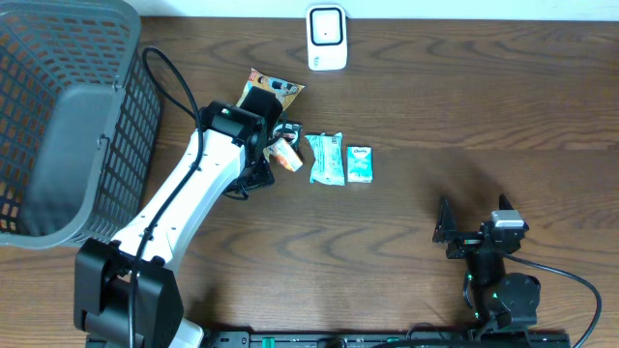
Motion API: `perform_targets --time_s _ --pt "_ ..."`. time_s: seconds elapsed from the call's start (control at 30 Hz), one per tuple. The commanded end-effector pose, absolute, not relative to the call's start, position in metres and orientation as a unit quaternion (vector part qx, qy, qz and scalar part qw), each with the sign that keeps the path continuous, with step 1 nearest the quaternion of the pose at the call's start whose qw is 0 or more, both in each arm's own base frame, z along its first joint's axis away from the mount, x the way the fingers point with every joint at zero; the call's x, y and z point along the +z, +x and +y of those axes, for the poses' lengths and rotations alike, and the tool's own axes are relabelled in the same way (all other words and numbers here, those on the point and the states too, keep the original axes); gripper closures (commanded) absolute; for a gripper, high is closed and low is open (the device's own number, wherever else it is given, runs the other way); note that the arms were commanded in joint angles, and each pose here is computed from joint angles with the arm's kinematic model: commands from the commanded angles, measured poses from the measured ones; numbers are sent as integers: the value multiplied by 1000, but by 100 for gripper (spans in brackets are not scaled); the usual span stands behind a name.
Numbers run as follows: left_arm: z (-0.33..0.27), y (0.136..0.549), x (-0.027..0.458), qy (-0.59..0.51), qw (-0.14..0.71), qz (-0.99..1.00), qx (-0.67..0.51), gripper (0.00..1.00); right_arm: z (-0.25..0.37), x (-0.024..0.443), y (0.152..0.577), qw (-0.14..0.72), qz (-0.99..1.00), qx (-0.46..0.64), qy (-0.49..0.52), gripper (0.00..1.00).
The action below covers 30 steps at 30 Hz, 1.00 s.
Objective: Scan the item barcode
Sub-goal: 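Carry the orange Kleenex pack beside the tin and release it, then raise the right arm and move the right gripper toward the blue-white tissue pack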
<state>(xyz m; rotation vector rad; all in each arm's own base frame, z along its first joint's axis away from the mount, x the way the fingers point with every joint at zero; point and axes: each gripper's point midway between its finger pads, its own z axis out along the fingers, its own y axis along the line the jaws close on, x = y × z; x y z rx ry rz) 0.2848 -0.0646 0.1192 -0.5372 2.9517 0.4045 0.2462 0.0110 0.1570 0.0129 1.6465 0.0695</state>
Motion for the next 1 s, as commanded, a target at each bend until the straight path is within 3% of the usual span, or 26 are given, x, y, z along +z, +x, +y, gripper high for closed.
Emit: perform_targets --time_s 0.0,0.23,0.37,0.47,0.7,0.97 --pt "-59 284 120 -188 62 969 144 2 10 157 246 680 733 26 3 1" --pt "-60 286 120 -189 66 969 142 2 8 161 246 686 727 30 17 1" --pt "-60 286 120 -189 67 969 141 3 52 186 240 683 690 236 37 1" --pt "-60 286 120 -189 67 969 141 2 67 190 235 657 684 313 50 1" --pt "-60 286 120 -189 67 969 141 2 75 236 223 669 610 418 74 1" --pt "-60 286 120 -189 67 969 141 2 70 310 190 758 479 442 26 1"
